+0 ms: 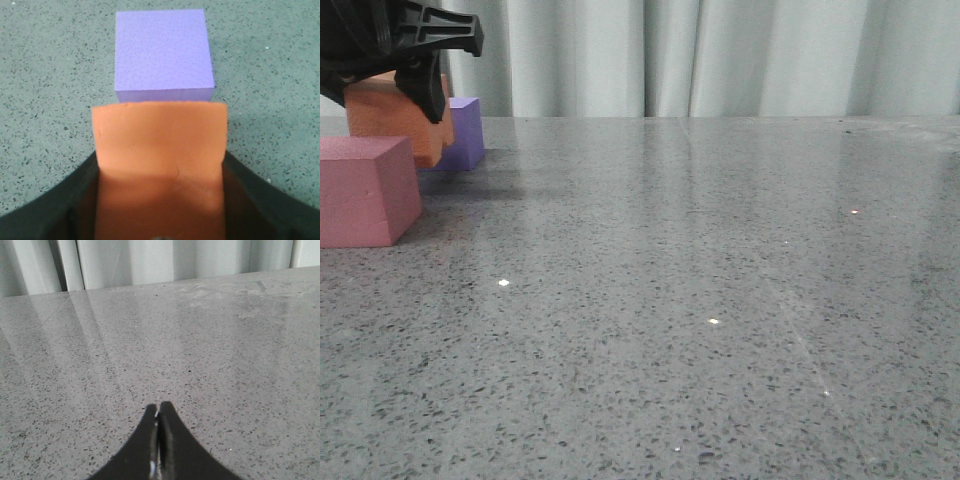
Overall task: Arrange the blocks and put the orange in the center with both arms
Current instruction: 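Lower the orange cube beside the purple cube, nearer the robot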
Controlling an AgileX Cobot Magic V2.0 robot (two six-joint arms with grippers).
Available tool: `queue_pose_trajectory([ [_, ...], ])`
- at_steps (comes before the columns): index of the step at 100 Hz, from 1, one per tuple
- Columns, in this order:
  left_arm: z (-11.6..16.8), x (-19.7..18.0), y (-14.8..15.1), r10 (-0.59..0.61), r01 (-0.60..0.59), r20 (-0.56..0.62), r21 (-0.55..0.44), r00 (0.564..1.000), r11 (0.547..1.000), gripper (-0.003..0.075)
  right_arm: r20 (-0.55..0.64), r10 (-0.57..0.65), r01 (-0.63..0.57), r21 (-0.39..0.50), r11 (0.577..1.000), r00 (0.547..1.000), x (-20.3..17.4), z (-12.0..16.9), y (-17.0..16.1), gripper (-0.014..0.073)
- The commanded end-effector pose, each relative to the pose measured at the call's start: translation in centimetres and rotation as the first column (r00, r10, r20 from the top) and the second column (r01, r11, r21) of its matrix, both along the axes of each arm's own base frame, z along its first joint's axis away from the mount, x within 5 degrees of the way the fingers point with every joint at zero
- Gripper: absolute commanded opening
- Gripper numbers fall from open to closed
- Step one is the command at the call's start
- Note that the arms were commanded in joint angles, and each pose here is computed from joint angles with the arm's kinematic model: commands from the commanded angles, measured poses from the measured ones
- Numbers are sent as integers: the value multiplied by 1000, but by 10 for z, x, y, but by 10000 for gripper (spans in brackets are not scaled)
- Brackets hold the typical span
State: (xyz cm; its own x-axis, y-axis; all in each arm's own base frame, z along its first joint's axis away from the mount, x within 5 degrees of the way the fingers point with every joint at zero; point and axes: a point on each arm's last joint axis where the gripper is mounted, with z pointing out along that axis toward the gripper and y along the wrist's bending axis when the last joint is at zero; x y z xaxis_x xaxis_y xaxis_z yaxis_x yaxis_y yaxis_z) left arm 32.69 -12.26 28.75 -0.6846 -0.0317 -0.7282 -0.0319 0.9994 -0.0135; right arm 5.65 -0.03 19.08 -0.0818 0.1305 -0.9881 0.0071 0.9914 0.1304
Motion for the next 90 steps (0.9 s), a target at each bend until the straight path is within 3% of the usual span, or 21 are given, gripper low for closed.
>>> queue_pose_trajectory([
  [1,20,0,0,-23,26,89,-42,996,999,155,124,4,-3,-5,1000,992,-2,14,0,-67],
  [56,-5,4,-4,-53,55,49,-30,997,998,154,124,4,-3,-5,1000,992,-2,14,0,-67],
  [74,-9,5,-5,-53,54,37,-28,998,998,102,123,4,-3,-5,1000,992,-2,14,0,-67],
  [90,-10,5,-5,-52,53,33,-21,998,998,102,123,4,-3,-5,1000,992,-2,14,0,-67],
])
